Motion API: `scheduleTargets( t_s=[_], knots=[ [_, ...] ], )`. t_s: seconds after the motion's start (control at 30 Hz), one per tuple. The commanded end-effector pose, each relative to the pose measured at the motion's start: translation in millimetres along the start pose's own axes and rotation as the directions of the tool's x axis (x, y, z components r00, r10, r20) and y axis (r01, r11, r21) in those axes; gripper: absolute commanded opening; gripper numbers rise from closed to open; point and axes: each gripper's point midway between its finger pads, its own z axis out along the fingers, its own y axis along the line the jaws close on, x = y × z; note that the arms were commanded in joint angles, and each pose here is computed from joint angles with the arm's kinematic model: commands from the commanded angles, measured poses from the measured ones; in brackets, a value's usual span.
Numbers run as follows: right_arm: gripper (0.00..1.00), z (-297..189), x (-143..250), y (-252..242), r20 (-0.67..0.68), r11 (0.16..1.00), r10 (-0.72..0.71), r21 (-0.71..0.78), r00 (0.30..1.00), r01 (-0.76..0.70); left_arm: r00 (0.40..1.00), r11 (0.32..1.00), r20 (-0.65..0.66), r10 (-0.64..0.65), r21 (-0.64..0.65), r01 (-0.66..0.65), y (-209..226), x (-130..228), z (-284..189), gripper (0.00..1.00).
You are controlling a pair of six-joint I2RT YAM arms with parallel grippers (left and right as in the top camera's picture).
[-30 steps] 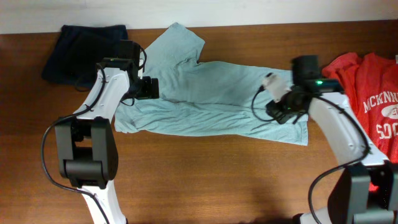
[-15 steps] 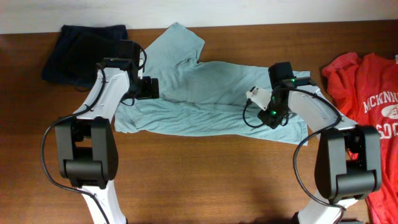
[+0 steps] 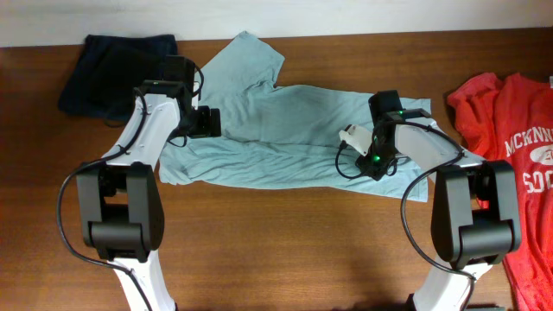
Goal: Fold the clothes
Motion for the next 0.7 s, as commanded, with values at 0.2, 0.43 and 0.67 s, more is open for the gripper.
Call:
scheduleTargets(
  t_s=[0.2, 0.43, 0.67],
  knots=[
    [0.29, -5, -9, -6, 0.016, 1.0, 0.009, 0.017, 1.0, -0.009, 0.999, 1.0, 0.039, -0.002, 0.011, 0.001, 1, -10, -13, 0.99],
    [0.15, -6, -10, -9, 0.019, 1.0, 0.01, 0.026, 1.0, -0.011, 0.999, 1.0, 0.039, -0.002, 0.011, 0.001, 1, -10, -13, 0.99],
    [0.05, -16, -13, -24, 0.01, 0.996, 0.01, 0.088, 1.0, -0.011, 0.999, 1.0, 0.039, -0.002, 0.011, 0.001, 1, -10, -13, 0.99]
  ],
)
